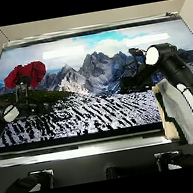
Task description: Fold the shirts.
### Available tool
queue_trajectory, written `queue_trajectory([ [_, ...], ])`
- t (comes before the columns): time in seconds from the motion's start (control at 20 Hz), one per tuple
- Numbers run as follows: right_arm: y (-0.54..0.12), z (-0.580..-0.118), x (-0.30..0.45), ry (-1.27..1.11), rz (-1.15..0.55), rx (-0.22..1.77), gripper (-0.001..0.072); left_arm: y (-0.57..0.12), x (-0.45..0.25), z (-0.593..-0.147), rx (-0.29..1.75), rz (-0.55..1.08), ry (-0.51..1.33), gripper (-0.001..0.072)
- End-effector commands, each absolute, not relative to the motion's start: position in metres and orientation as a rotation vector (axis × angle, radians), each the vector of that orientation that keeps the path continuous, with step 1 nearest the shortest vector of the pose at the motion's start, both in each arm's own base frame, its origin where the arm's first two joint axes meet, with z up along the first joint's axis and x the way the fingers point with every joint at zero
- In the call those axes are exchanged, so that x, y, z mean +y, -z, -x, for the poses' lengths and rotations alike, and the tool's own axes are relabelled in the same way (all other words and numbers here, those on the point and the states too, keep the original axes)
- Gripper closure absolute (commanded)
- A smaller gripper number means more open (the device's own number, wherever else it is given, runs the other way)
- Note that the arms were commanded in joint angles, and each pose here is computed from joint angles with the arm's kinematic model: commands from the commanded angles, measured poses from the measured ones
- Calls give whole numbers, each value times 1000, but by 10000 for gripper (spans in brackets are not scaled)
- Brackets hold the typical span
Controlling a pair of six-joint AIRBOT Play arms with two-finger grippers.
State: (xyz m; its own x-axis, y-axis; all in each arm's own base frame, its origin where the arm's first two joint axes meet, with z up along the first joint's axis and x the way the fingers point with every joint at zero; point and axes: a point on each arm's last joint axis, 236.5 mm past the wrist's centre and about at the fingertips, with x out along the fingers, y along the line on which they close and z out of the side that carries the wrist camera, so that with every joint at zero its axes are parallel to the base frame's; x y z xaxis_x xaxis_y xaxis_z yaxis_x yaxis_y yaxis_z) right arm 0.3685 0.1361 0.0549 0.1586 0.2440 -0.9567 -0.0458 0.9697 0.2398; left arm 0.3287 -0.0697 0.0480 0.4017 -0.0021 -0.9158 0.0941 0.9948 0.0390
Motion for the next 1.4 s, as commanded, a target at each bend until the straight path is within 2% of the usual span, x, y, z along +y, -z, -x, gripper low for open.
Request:
queue_trajectory([
  [0.0,-55,-368,136,-209,-168,1399,19,-48,-70,-329,1155,-89,61,31],
  [0.65,-55,-368,136,-209,-168,1399,19,-48,-70,-329,1155,-89,61,31],
  [0.85,-62,-394,141,-215,-192,1286,19,-59,-82,-354,1042,-19,72,32],
  [0.95,-66,-408,140,-207,-191,1223,19,-76,-92,-384,898,3,104,30],
  [1.0,-69,-419,138,-201,-188,1177,19,-90,-92,-404,806,45,96,29],
  [1.1,-78,-439,135,-188,-178,1085,19,-104,-63,-445,747,237,-27,15],
  [1.15,-81,-445,134,-185,-175,1054,19,-109,-38,-471,738,321,-83,-13],
  [1.35,-81,-446,133,-182,-169,1051,19,-107,86,-554,729,787,-292,-13],
])
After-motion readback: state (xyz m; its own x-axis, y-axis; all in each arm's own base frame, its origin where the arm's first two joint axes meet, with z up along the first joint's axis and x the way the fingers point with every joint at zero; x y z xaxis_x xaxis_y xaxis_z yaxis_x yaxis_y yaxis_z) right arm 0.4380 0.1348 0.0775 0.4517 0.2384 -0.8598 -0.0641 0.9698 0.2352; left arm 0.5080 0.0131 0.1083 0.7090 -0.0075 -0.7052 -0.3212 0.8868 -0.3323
